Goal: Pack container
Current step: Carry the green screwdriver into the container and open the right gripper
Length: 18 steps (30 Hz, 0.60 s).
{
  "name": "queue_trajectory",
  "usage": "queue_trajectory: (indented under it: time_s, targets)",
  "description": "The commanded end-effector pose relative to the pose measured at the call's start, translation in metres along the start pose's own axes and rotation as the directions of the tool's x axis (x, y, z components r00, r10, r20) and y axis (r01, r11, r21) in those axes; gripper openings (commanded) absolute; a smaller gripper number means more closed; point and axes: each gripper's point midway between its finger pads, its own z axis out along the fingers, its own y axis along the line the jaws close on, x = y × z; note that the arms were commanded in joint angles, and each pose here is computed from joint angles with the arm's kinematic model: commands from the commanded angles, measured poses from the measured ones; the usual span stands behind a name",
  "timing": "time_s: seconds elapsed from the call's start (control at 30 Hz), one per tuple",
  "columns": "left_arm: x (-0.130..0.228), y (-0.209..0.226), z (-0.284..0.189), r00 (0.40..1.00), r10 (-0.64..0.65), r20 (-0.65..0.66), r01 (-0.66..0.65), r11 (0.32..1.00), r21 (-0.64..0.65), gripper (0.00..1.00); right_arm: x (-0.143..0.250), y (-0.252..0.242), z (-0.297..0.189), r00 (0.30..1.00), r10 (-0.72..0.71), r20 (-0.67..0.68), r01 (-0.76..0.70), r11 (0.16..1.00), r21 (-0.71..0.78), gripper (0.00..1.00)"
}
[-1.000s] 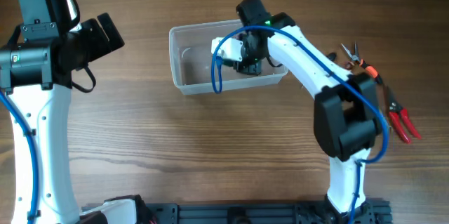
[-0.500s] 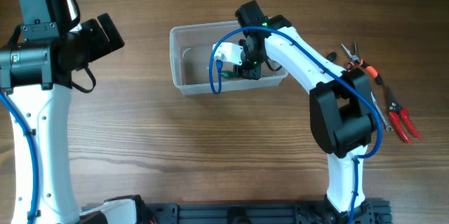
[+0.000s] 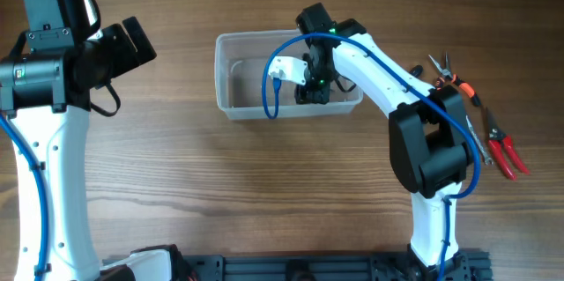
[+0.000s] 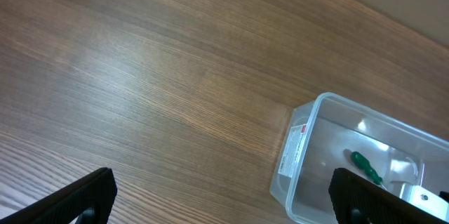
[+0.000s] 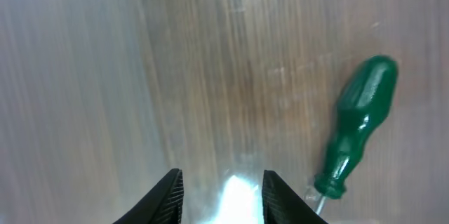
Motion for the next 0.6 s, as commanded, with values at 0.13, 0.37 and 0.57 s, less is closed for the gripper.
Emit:
queue_trajectory:
  time_s: [0.13,0.37,0.57]
  targets:
    - [0.0,0.001,0.003,1.0,-0.013,-0.006,0.013,1.0,-0.004,1.0,0.001,0.011,0.001,0.996,0.091,-0.004,-0.091,0.995,-0.049,0.4]
    - [0.0,0.001,0.003,1.0,-0.013,-0.006,0.013,1.0,-0.004,1.0,-0.006,0.004,0.0,0.992,0.126,0.027,-0.125,0.992,-0.027,0.56]
    - [-0.001,0.001,0.003,1.0,-0.012,-0.002,0.012,1.0,-0.003,1.0,-0.039,-0.046,-0.049,0.915,0.374,0.152,-0.395,0.908,0.139,0.62]
